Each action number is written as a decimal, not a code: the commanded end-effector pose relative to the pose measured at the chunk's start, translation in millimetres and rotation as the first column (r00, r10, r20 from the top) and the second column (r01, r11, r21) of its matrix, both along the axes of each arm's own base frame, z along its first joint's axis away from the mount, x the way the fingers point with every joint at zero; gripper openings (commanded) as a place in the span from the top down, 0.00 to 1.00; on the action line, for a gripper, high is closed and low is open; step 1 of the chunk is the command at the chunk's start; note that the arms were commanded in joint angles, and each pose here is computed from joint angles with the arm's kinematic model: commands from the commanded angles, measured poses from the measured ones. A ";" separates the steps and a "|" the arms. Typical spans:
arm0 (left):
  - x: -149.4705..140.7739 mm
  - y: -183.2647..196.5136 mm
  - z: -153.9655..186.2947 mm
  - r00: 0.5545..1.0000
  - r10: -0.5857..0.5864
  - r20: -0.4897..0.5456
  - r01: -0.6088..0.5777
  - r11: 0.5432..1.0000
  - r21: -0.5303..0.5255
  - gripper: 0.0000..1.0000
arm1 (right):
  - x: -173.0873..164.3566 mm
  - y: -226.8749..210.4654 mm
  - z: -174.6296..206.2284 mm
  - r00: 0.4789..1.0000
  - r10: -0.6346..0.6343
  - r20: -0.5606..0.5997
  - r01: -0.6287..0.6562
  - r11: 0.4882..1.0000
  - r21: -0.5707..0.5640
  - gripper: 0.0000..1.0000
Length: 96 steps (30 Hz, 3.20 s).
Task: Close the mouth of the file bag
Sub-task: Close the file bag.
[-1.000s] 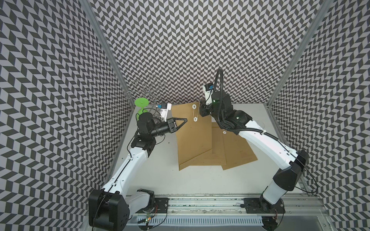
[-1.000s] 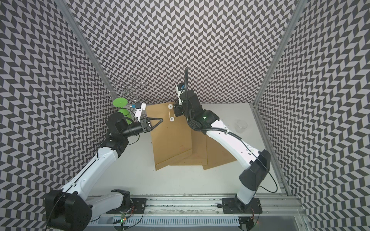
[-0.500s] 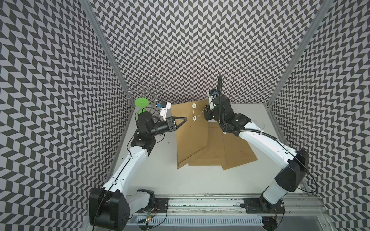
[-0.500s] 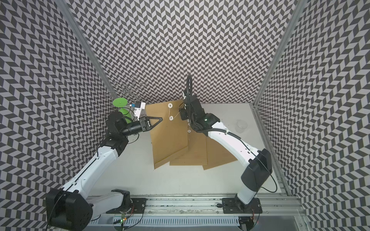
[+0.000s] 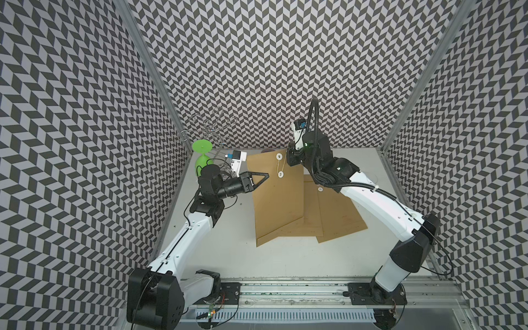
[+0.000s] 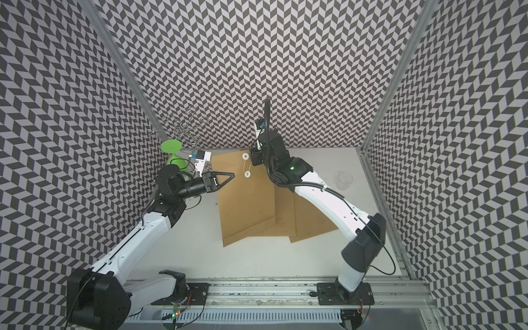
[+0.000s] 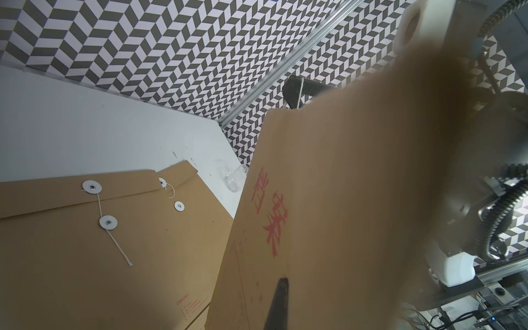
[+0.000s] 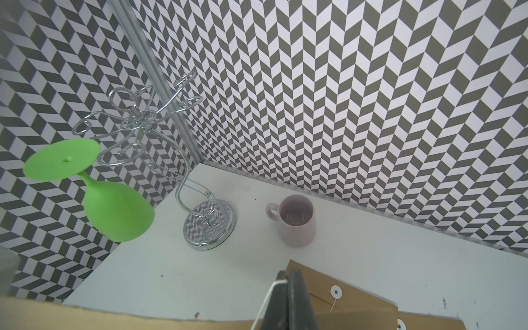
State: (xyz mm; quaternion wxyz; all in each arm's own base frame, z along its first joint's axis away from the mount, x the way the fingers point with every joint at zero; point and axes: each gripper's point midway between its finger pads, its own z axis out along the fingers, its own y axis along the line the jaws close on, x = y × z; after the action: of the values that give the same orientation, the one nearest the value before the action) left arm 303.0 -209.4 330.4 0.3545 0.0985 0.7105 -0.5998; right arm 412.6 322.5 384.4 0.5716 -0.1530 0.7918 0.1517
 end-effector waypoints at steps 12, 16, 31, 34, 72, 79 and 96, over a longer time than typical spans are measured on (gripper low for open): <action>11.2 -4.7 26.6 0.996 0.011 0.088 -0.008 0.999 -0.032 1.00 | -40.1 63.9 22.0 0.991 0.127 0.034 -0.127 0.992 0.018 1.00; 19.5 0.4 27.8 0.994 0.039 0.099 -0.036 0.999 -0.028 1.00 | -48.9 73.1 19.4 0.988 0.156 0.019 -0.157 0.987 0.023 1.00; 34.3 8.1 30.1 0.992 0.066 0.106 -0.062 0.997 -0.038 1.00 | -93.4 101.3 10.0 0.923 0.382 -0.036 -0.374 0.917 0.137 1.00; 33.7 11.8 33.0 0.990 0.076 0.114 -0.072 0.997 -0.039 1.00 | -101.3 101.7 8.8 0.909 0.413 -0.050 -0.401 0.902 0.159 1.00; 12.6 21.1 64.4 0.987 0.035 0.154 -0.032 0.999 -0.020 1.00 | -48.0 7.5 -87.0 0.960 0.199 -0.197 -0.175 0.976 0.132 1.00; 9.4 16.4 47.4 0.993 0.035 0.114 -0.034 0.999 -0.010 1.00 | -19.2 -27.0 -56.0 0.995 0.017 -0.101 -0.017 1.000 0.001 1.00; 1.5 8.4 28.1 0.995 0.029 0.096 -0.034 0.998 0.048 1.00 | -20.0 -32.3 -3.1 1.000 -0.030 -0.008 0.030 0.999 -0.014 1.00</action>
State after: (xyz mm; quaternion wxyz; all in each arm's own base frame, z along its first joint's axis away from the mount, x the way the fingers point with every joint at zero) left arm 313.8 -199.1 353.9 0.3857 0.1093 0.7141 -0.5739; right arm 388.2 291.6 361.8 0.5449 -0.1536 0.8110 0.1473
